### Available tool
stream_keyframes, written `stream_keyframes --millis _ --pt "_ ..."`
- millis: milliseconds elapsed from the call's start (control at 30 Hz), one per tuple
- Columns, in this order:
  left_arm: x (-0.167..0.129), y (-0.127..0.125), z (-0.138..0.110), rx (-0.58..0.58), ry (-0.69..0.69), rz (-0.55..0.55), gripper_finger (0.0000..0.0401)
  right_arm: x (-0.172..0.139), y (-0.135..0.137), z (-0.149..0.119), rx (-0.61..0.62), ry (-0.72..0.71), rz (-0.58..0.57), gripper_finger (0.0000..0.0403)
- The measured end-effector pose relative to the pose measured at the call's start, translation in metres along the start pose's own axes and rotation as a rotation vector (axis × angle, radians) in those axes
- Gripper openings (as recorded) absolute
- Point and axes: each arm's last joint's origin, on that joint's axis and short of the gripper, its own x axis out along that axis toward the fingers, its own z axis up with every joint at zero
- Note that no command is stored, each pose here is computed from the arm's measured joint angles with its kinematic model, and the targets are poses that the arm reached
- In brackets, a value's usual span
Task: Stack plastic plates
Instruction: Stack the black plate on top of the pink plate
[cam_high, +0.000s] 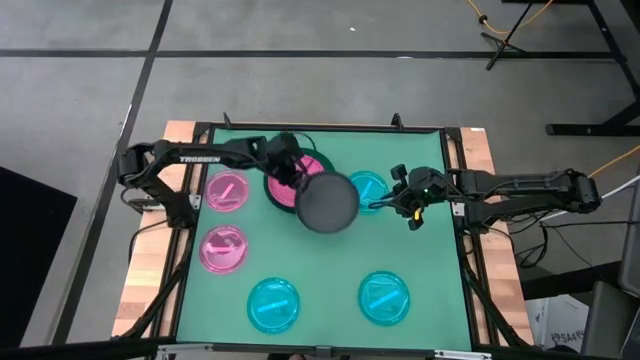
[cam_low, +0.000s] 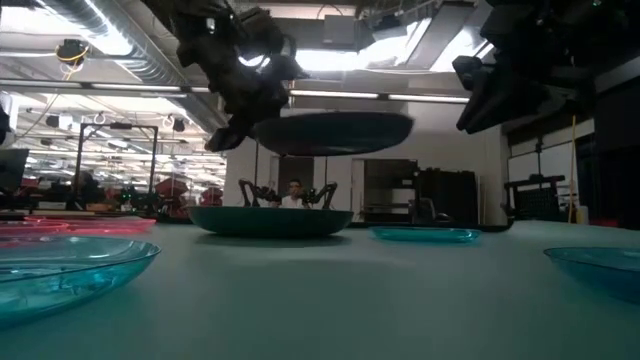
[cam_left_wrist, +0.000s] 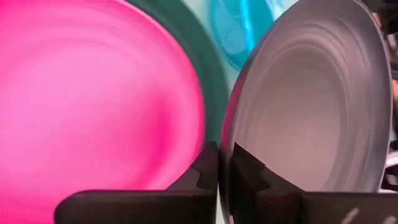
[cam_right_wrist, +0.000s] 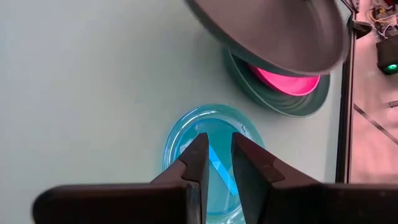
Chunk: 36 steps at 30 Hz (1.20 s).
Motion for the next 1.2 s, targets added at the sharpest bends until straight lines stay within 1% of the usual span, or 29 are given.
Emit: stream_keyframes --millis 233,367,500,733,867,1033,1200 --pt "-0.011 0.03 0.023 0.03 -0.039 0.023 0.0009 0.0 0.0 0.0 0.0 -0.001 -0.002 0.006" --pt "-0.015 0.041 0.027 0.045 -0.035 0.055 0.0009 0.0 0.0 0.0 0.0 0.0 -0.001 0.006" --pt "-0.018 0.049 0.029 0.025 -0.029 0.077 0.0009 0.0 0.0 0.0 0.0 0.001 0.0 0.006" --pt "-0.023 0.062 0.033 0.061 -0.025 0.117 0.001 0.0 0.0 0.0 0.0 0.001 0.0 0.006" --pt "-0.026 0.071 0.035 0.05 -0.032 0.186 0.001 0.0 0.0 0.0 0.0 0.001 0.0 0.006" --pt "-0.03 0.081 0.033 0.04 0.005 0.264 0.001 0.0 0.0 0.0 0.0 0.001 0.0 0.006" --pt "-0.032 0.086 0.034 0.037 -0.016 0.342 0.001 0.0 0.0 0.0 0.0 0.001 -0.001 0.006"
